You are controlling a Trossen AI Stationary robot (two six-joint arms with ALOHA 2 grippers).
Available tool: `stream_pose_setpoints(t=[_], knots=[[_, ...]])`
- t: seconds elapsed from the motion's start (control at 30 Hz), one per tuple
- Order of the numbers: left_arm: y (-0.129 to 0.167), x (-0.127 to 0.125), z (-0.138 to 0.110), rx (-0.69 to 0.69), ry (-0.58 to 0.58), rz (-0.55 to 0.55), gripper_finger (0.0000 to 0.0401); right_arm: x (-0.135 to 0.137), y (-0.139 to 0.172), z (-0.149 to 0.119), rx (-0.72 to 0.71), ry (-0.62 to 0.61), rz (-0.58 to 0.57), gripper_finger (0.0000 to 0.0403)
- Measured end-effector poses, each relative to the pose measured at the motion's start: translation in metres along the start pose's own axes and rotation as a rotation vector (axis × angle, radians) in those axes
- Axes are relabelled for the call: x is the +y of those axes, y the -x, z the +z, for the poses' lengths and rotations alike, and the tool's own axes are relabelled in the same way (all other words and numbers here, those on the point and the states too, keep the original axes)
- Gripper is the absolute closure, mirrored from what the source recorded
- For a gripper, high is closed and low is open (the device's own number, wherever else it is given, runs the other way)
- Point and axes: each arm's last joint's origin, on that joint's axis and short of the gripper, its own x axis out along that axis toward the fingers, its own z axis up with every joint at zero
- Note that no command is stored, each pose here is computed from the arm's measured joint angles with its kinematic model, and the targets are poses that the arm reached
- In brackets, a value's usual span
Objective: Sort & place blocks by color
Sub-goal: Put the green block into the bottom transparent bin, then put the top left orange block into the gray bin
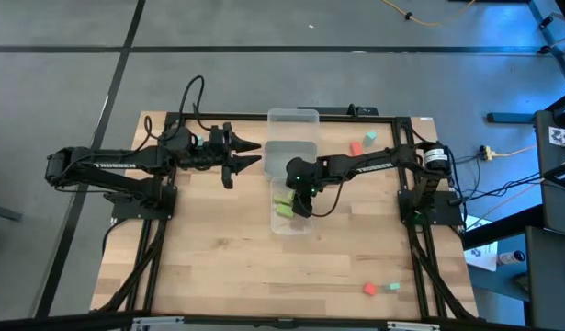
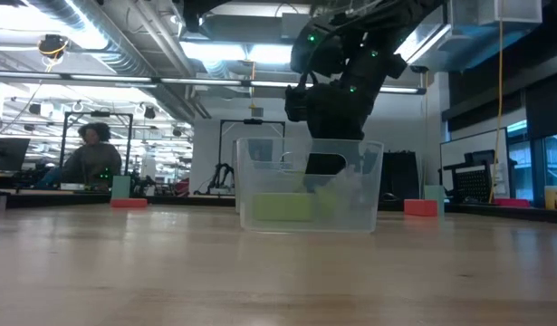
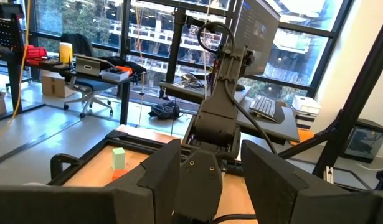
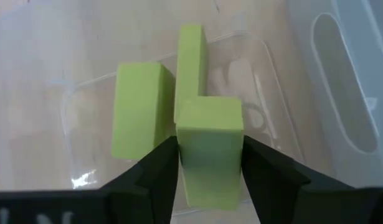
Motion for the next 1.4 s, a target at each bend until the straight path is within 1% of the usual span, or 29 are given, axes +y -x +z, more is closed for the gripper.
stream_pose_setpoints(t=[0.17, 0.27, 0.33, 0.47, 0.6, 0.67, 0.77, 0.87, 0.97, 1.07, 1.13, 1.23, 1.33, 1.4], knots=[[0.0, 0.0, 0.0, 0.0, 0.0, 0.0, 0.0241, 0.001, 0.0, 0.0, 0.003, 0.002, 0.018, 0.0227], [0.0, 0.0, 0.0, 0.0, 0.0, 0.0, 0.0241, 0.001, 0.0, 0.0, 0.004, 0.001, 0.021, 0.0214], [0.0, 0.0, 0.0, 0.0, 0.0, 0.0, 0.0241, 0.001, 0.0, 0.0, 0.004, 0.001, 0.021, 0.0198], [0.0, 0.0, 0.0, 0.0, 0.0, 0.0, 0.0241, 0.001, 0.001, 0.001, 0.01, -0.004, 0.02, 0.0151], [0.0, 0.0, 0.0, 0.0, 0.0, 0.0, 0.0241, 0.003, 0.007, 0.009, -0.001, 0.001, 0.022, 0.0107], [0.0, 0.0, 0.0, 0.0, 0.0, 0.0, 0.0241, 0.005, 0.013, 0.013, 0.021, 0.008, 0.027, 0.0094], [0.0, 0.0, 0.0, 0.0, 0.0, 0.0, 0.0241, 0.009, 0.023, 0.018, 0.06, 0.044, 0.076, 0.0087], [0.0, 0.0, 0.0, 0.001, 0.0, 0.0, 0.0241, 0.012, 0.038, 0.017, 0.094, 0.072, 0.11, 0.0087], [0.0, 0.0, 0.0, 0.004, 0.0, 0.0, 0.0241, 0.014, 0.06, 0.011, 0.115, 0.098, 0.119, 0.0086], [0.0, 0.0, -0.001, 0.009, 0.0, 0.001, 0.0241, 0.014, 0.082, -0.001, 0.061, 0.113, 0.125, 0.0086], [0.0, 0.0, -0.001, 0.015, 0.0, 0.003, 0.0241, 0.013, 0.096, -0.014, -0.008, 0.084, 0.131, 0.0086], [0.0, 0.001, -0.003, 0.029, 0.001, 0.005, 0.0241, 0.01, 0.111, -0.039, -0.136, -0.003, 0.157, 0.0086], [0.0, 0.0, -0.002, 0.024, 0.005, 0.004, 0.0241, 0.008, 0.122, -0.055, -0.345, -0.101, 0.229, 0.0086], [0.0, 0.0, -0.002, 0.021, 0.009, 0.003, 0.0241, 0.009, 0.13, -0.06, -0.516, -0.143, 0.291, 0.0086]])
